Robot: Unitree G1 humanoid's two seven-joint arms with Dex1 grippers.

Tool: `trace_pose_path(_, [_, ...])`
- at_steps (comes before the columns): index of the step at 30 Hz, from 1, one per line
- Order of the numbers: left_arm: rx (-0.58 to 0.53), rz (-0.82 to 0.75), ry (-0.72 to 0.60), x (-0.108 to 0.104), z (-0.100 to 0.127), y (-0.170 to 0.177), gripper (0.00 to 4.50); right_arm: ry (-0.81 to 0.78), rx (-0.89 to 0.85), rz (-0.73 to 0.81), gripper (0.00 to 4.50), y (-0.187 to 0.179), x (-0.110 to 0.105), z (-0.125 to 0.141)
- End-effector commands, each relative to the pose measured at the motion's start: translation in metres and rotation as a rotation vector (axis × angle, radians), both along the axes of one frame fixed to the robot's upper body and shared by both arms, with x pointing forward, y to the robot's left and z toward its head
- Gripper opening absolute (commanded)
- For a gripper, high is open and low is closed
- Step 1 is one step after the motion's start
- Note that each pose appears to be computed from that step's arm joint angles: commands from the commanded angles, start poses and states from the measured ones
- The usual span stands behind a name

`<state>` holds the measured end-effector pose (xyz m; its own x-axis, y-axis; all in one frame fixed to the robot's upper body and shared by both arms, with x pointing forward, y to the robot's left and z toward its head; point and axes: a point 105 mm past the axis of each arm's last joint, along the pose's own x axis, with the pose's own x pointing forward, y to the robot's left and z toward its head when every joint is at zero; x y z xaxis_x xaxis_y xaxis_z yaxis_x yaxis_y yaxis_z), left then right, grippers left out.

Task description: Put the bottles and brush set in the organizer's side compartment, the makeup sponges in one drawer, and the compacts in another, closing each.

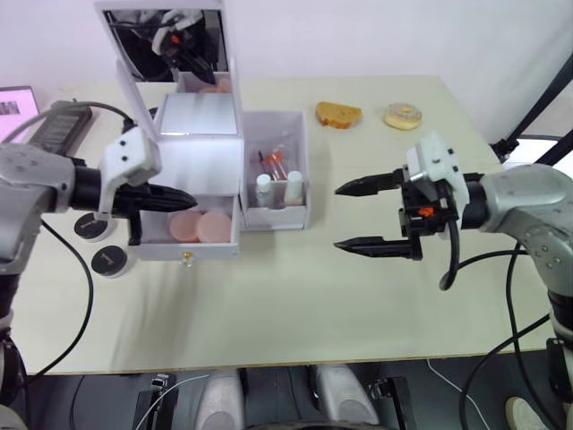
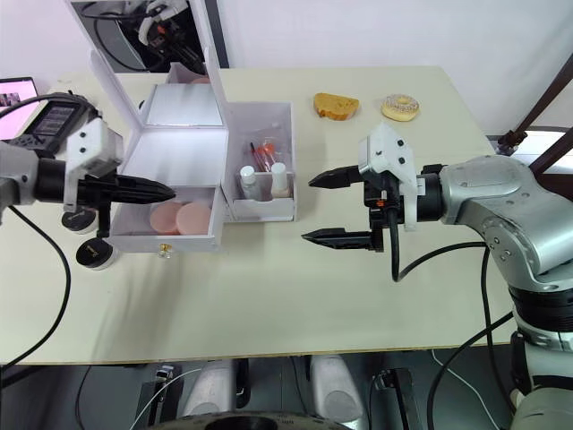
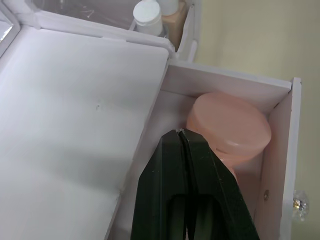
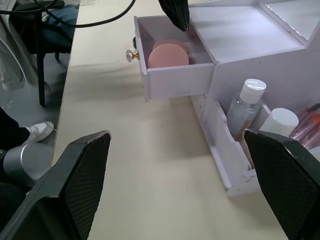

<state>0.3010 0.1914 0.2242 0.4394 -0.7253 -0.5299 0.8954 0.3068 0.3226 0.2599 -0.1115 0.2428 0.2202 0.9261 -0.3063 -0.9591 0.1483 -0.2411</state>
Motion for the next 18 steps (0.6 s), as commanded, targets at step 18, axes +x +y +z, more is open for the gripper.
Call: trace_pose_path(18, [0.255, -0.101, -0.142, 0.015, -0.017, -0.022, 0.03, -0.069, 0.022, -0.003, 4.5, 0.002, -0.005, 0.016])
